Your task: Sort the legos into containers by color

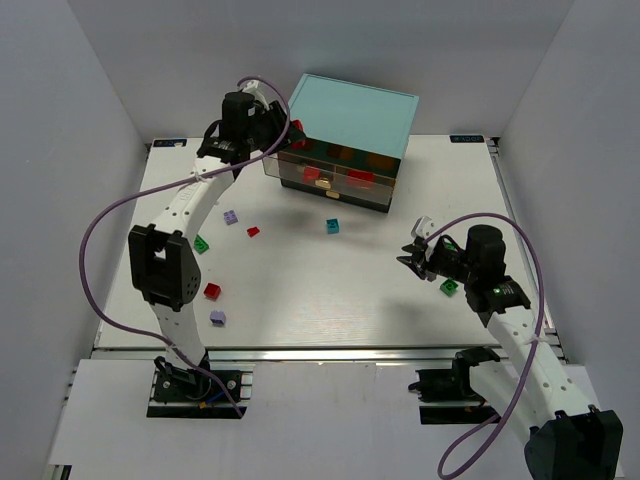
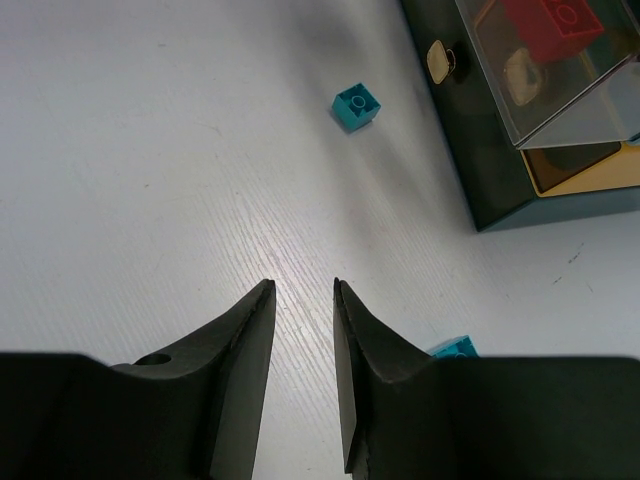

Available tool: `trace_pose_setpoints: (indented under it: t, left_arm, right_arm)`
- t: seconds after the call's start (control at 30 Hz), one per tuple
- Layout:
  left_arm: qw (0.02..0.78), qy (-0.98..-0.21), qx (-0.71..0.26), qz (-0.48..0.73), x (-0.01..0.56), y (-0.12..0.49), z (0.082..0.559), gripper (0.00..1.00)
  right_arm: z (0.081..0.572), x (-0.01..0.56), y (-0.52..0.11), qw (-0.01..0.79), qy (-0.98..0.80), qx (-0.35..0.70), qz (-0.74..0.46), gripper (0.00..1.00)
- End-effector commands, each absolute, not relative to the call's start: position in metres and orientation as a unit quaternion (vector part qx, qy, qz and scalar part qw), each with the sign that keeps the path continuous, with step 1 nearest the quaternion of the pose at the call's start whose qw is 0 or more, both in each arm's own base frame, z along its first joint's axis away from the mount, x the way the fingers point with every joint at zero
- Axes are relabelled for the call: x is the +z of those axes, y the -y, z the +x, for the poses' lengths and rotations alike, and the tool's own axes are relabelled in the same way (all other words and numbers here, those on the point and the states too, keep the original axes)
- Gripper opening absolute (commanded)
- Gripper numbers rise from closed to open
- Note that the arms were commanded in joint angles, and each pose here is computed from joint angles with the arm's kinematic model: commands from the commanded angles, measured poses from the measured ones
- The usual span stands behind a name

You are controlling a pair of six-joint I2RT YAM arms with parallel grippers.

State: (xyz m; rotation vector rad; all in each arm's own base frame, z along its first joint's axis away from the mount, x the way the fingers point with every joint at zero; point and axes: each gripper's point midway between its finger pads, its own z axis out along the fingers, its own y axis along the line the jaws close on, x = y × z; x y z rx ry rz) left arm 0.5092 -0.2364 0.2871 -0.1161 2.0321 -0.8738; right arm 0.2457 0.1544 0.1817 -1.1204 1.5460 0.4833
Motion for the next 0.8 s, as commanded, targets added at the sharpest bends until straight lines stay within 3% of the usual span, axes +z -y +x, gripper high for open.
trace_pose_setpoints:
  t: [0.0, 0.13, 0.37, 0.47, 0.5, 0.53, 0.57, 0.63, 0.67, 0.77]
  left_arm:
    - [0.466, -0.815, -0.342, -0.050, 0.307, 0.233, 0.511, 0.55]
    - [0.466, -0.814, -0.342, -0.045, 0.310, 0.237, 0.509, 0.62]
    - [0.484, -0.802, -0.347, -0.038, 0.334, 0.234, 0.500, 0.59]
    - [0.524, -0.781, -0.337, -0.039, 0.365, 0.216, 0.482, 0.38]
    - [0.536, -0.776, -0.330, -0.036, 0.371, 0.210, 0.475, 0.23]
    - [0.571, -0.754, -0.322, -0.043, 0.402, 0.192, 0.457, 0.18]
    - [0.572, -0.761, -0.303, -0.045, 0.386, 0.183, 0.448, 0.10]
    - [0.627, -0.730, -0.266, -0.064, 0.417, 0.147, 0.412, 0.08]
    - [0.608, -0.753, -0.245, -0.060, 0.379, 0.141, 0.401, 0.08]
    - [0.637, -0.744, -0.189, -0.068, 0.368, 0.106, 0.356, 0.07]
  right_arm:
    - [0.245, 0.187, -0.156, 0.559, -0.644, 0.205, -0.480, 0.36]
    - [0.245, 0.187, -0.156, 0.559, -0.643, 0.207, -0.481, 0.37]
    - [0.242, 0.185, -0.158, 0.555, -0.636, 0.215, -0.492, 0.38]
    - [0.227, 0.182, -0.169, 0.553, -0.596, 0.236, -0.533, 0.38]
    - [0.217, 0.181, -0.176, 0.552, -0.569, 0.251, -0.556, 0.38]
    - [0.213, 0.182, -0.180, 0.555, -0.551, 0.256, -0.568, 0.36]
    - [0.210, 0.184, -0.183, 0.558, -0.539, 0.259, -0.576, 0.35]
    - [0.214, 0.191, -0.192, 0.561, -0.528, 0.261, -0.581, 0.28]
    - [0.216, 0.192, -0.197, 0.556, -0.528, 0.263, -0.585, 0.26]
    - [0.227, 0.193, -0.224, 0.516, -0.548, 0.260, -0.605, 0.21]
